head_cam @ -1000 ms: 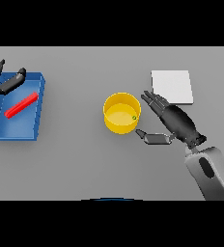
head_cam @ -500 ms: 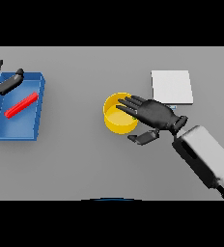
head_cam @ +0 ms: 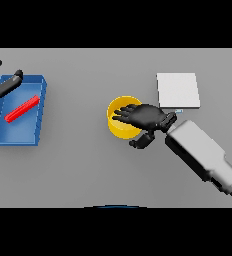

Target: Pick up the red beaker and tilt it to pour out 1 green nut into yellow bowl. Pick up the yellow bowl and place it on the metallic measuring scale.

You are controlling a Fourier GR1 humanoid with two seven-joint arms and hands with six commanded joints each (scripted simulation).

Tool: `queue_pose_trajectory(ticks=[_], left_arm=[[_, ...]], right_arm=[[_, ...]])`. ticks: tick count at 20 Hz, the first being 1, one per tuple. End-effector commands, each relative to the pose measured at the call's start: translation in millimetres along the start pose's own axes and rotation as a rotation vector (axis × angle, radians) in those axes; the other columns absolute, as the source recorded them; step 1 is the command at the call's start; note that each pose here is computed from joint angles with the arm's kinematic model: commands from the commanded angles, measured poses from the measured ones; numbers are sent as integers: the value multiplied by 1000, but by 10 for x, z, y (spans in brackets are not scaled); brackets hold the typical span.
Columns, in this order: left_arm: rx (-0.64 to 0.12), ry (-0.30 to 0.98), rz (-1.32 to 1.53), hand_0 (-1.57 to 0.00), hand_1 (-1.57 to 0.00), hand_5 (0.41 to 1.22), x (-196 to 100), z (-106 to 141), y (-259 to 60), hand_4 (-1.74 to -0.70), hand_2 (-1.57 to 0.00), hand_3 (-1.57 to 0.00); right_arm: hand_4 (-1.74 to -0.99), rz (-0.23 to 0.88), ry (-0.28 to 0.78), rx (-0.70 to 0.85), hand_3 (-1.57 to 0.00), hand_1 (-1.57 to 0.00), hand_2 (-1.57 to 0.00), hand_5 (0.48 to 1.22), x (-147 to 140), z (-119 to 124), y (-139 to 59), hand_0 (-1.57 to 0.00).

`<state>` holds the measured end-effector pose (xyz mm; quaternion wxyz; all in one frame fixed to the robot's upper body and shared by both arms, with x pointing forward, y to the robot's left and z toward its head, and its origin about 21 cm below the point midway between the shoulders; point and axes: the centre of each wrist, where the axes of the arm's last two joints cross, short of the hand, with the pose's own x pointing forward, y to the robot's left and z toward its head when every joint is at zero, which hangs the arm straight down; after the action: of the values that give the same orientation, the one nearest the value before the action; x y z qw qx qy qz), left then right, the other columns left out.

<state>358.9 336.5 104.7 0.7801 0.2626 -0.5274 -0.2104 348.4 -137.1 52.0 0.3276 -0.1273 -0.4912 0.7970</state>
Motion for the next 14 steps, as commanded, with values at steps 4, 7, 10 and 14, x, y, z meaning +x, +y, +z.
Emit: queue_pose_trajectory(ticks=[4,7,10,14], left_arm=[[8,11,-9,1,1,704,-38,9,18,-797,1,1],[3,11,-24,1,1,713,-85,23,-5,-789,1,1],[4,2,-18,1,1,711,-30,30,17,-791,1,1],[2,5,-18,1,1,707,-44,-29,18,-787,1,1]], right_arm=[[-1186,13,8,41,-8,1,1,684,-34,-87,-4,1],[-1209,2,18,58,-41,1,-9,732,-29,-134,12,1],[-1309,5,1,58,-215,-183,-189,891,-36,-160,15,-193],[-1540,1,-30,55,-792,-975,-945,1086,-44,-129,22,-999]])
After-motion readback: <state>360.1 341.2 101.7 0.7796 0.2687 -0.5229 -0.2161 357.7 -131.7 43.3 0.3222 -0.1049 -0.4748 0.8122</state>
